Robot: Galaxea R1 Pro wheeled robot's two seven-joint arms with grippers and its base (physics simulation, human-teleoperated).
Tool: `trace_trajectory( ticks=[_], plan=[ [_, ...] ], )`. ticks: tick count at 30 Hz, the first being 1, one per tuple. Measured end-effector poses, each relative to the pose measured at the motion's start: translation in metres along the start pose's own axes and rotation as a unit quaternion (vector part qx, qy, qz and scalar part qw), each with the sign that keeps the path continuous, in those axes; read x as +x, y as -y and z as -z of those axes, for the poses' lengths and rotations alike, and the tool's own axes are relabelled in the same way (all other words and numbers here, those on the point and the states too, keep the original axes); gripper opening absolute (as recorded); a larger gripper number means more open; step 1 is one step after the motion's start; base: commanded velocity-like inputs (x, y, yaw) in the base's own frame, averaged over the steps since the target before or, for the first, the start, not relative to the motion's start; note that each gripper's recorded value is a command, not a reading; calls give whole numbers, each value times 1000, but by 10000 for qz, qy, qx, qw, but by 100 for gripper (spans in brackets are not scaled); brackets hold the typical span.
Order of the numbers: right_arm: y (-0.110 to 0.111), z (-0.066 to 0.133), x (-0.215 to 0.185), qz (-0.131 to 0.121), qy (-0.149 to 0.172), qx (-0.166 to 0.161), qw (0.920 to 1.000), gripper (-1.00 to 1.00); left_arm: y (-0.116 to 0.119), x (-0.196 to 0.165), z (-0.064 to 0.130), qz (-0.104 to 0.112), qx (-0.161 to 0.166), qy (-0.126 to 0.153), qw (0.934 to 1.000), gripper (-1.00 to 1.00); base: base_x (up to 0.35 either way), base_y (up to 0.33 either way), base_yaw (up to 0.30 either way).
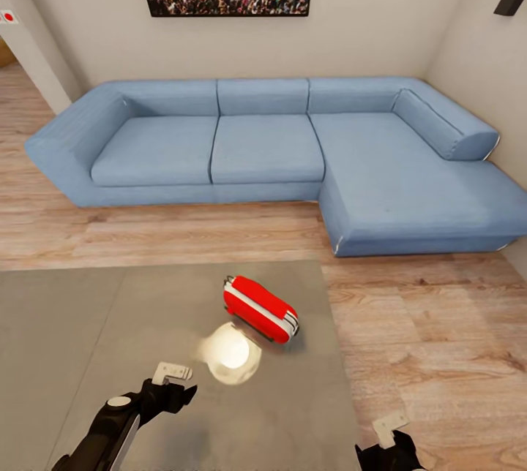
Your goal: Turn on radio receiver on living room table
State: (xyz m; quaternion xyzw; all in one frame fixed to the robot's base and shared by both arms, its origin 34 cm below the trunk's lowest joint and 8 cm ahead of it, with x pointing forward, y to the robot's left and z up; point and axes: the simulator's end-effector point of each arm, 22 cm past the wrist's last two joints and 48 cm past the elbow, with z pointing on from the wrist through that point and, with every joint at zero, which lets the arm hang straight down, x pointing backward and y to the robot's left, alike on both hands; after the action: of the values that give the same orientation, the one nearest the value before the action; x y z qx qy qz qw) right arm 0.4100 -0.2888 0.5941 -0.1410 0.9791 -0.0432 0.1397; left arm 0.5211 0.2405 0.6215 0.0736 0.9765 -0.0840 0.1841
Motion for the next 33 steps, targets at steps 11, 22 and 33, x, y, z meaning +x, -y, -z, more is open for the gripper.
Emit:
trace_trajectory(
  ticks=[11, 22, 33],
  plan=[
    [-1, -3, 8, 5, -97, -1, 10000, 100, -1, 7, -4, 5, 0, -85, 10000, 100, 0, 0, 63],
    [-4, -6, 10, 16, -71, -38, 10000, 100, -1, 15, -8, 21, 10, -164, 9999, 100, 0, 0, 54],
    [-3, -7, 12, 6, -90, -31, 10000, 100, 0, 19, -10, 38, 22, -204, 9998, 100, 0, 0, 3]
  ],
)
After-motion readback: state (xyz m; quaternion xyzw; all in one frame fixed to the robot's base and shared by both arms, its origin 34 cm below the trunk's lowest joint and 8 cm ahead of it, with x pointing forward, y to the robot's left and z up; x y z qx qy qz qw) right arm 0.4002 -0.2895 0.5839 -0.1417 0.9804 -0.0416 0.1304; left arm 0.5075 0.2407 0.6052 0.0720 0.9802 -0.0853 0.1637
